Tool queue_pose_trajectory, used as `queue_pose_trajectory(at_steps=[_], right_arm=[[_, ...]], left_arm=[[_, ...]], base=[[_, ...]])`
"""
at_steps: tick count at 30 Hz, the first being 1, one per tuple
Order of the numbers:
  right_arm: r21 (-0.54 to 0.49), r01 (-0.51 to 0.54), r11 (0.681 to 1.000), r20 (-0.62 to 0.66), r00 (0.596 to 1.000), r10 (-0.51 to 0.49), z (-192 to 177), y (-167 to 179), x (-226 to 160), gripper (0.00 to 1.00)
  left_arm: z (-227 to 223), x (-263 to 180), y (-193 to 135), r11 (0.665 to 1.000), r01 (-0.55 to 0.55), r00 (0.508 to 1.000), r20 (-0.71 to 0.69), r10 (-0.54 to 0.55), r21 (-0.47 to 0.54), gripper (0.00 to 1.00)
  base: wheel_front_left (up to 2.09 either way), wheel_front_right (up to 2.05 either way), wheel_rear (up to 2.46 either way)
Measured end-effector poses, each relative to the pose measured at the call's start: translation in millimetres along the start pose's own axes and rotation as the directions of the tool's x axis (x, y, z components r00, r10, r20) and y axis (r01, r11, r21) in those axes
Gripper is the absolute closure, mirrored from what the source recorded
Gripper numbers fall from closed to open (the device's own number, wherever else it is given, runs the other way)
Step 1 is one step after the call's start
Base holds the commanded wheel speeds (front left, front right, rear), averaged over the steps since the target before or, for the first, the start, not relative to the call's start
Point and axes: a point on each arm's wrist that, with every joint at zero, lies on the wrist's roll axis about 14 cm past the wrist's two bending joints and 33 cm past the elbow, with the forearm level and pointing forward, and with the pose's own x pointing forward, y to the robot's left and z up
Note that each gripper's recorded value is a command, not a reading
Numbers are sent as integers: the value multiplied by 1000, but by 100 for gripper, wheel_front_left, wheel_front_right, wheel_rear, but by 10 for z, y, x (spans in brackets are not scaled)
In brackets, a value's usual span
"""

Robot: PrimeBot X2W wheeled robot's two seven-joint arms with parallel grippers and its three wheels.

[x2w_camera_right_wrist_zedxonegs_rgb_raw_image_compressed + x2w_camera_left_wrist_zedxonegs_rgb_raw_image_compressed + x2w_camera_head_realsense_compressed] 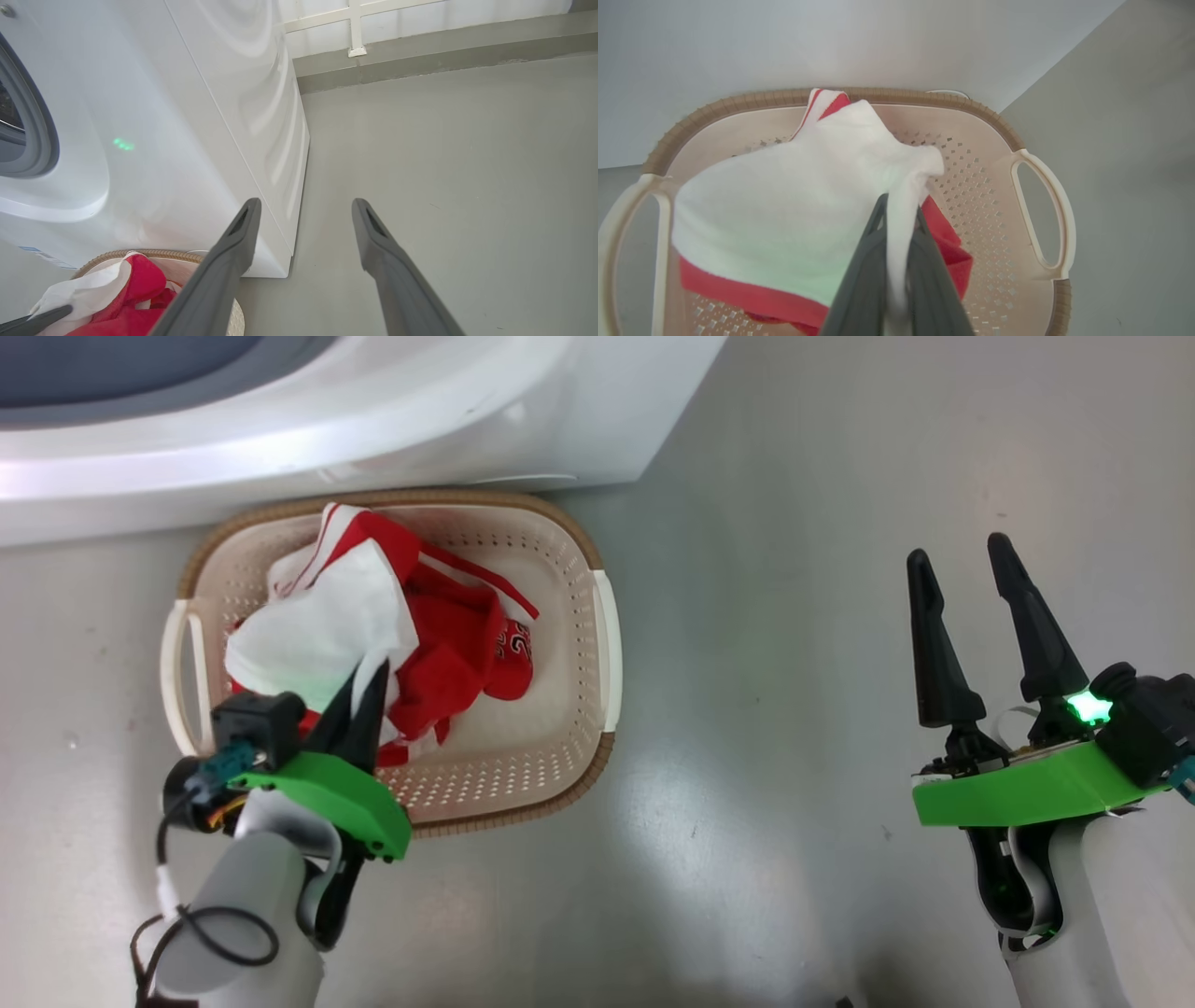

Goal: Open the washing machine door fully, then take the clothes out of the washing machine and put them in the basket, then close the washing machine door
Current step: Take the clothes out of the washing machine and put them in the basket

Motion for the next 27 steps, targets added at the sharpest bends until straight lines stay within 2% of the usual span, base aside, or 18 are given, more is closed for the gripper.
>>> queue_pose_trajectory(at_steps=[5,14,15,16,17,18,19,20,27], right_arm=[[-1,10,1000,-8,1000,-10,-47,-46,22,0],[-1,19,1000,-16,1000,-19,-85,-85,21,0],[-1,19,1000,-15,1000,-19,-80,-83,21,0],[0,18,1000,-14,1000,-18,-75,-80,22,0],[0,17,1000,-13,1000,-17,-68,-74,21,0],[0,15,1000,-11,1000,-15,-59,-68,20,0],[1,14,1000,-9,1000,-14,-49,-62,19,0],[1,13,1000,-7,1000,-13,-38,-54,17,0],[4,-5,1000,19,1000,5,90,27,6,0]], left_arm=[[-165,96,-93,999,39,997,-61,-38,13,100],[-196,179,-26,999,36,996,-86,-34,17,100],[-198,175,-29,999,37,995,-88,-35,20,90],[-193,171,-31,999,39,995,-88,-37,22,72],[-180,166,-33,999,39,996,-85,-37,22,60],[-160,161,-36,999,39,996,-80,-37,18,40],[-133,157,-38,999,38,997,-73,-37,15,11],[-100,151,-42,999,38,997,-65,-37,12,0],[124,57,-51,1000,30,1000,-5,-30,2,0]], base=[[0,0,0],[0,0,0],[0,0,0],[0,0,0],[0,0,0],[0,0,0],[0,0,0],[0,0,0],[0,0,0]])
